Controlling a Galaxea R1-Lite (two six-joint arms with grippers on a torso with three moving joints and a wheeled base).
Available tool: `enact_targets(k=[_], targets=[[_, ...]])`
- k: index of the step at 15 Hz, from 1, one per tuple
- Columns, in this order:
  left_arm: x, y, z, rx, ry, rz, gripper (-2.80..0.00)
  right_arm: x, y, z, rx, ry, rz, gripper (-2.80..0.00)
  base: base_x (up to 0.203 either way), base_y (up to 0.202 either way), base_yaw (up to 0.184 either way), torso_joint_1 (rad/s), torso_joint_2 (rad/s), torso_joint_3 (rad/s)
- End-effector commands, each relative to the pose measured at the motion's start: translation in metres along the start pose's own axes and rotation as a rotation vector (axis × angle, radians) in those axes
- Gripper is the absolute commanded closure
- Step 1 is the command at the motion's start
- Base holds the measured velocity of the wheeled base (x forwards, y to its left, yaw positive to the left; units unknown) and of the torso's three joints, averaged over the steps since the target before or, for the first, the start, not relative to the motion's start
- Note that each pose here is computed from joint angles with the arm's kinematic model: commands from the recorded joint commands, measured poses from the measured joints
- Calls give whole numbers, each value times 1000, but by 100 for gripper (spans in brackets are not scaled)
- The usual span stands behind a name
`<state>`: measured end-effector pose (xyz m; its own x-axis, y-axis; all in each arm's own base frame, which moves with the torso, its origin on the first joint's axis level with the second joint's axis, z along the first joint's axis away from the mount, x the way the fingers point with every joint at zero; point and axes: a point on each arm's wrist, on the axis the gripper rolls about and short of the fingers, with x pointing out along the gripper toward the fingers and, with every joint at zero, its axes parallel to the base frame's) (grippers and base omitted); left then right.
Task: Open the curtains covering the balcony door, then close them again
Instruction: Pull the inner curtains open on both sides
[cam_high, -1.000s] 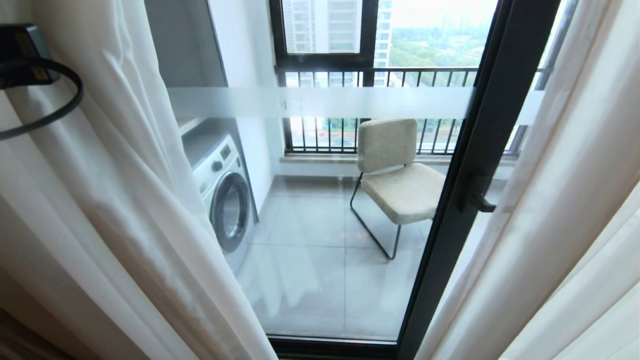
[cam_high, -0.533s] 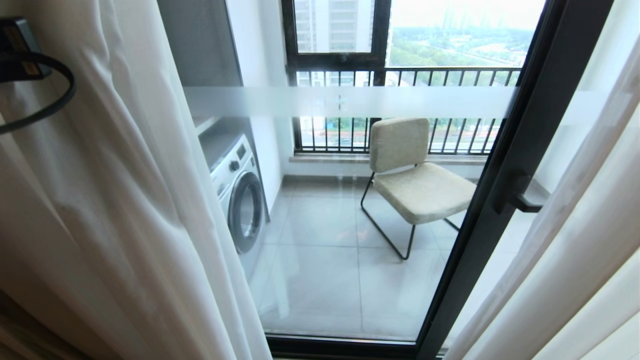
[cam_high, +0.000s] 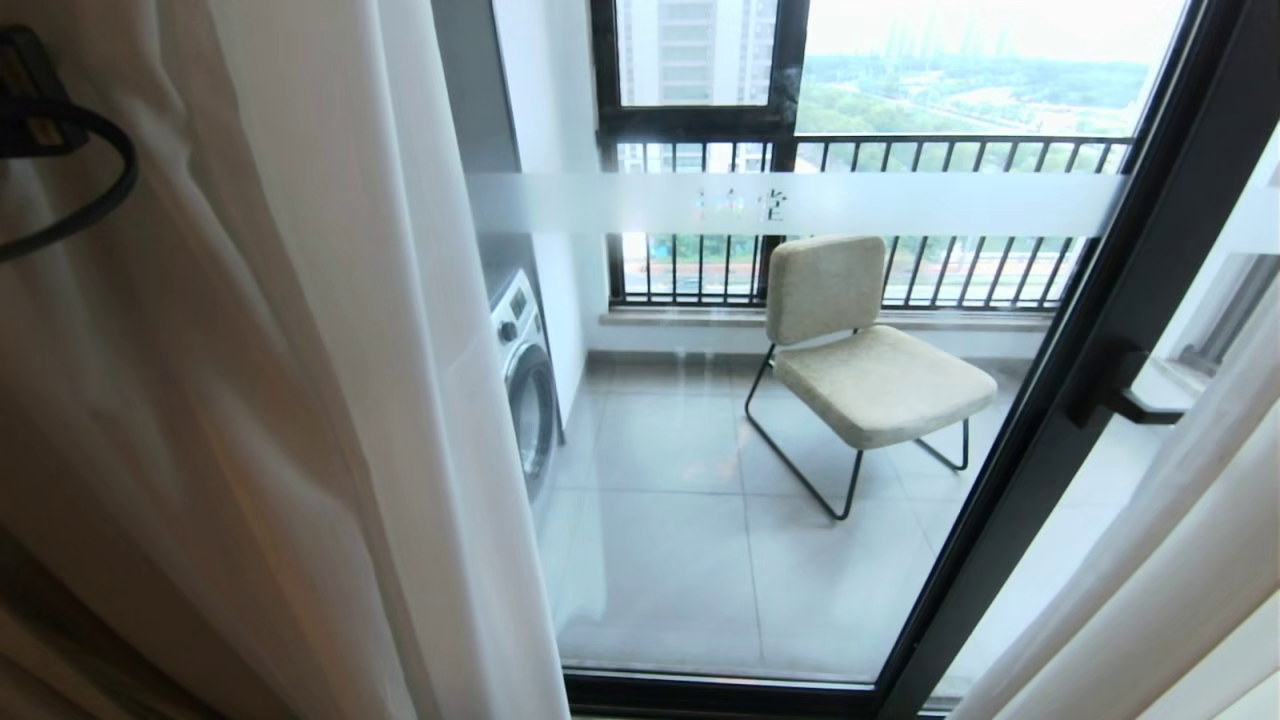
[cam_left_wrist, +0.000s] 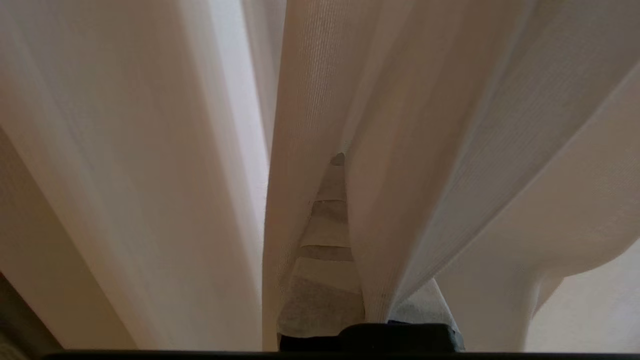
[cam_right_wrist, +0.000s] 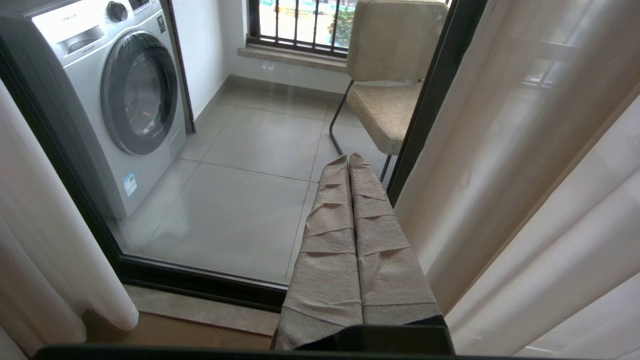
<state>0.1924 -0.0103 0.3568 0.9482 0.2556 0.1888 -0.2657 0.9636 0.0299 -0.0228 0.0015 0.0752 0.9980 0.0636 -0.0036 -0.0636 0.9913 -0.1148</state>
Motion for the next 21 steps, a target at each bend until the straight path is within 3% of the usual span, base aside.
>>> enact_targets(k=[1,15,21], targets=[[-1,1,1,0,-6,3,0,0,0,0,-1,-1,1,0,0,188,-2,5,7,9],[-3,1,3,-1,-12,1,0,0,0,0,-1,-1,1,0,0,185,0,1,2,2],[1,4,1,3,-7,18,0,0,0,0,-1,-1,1,0,0,0,0,0,0,0]])
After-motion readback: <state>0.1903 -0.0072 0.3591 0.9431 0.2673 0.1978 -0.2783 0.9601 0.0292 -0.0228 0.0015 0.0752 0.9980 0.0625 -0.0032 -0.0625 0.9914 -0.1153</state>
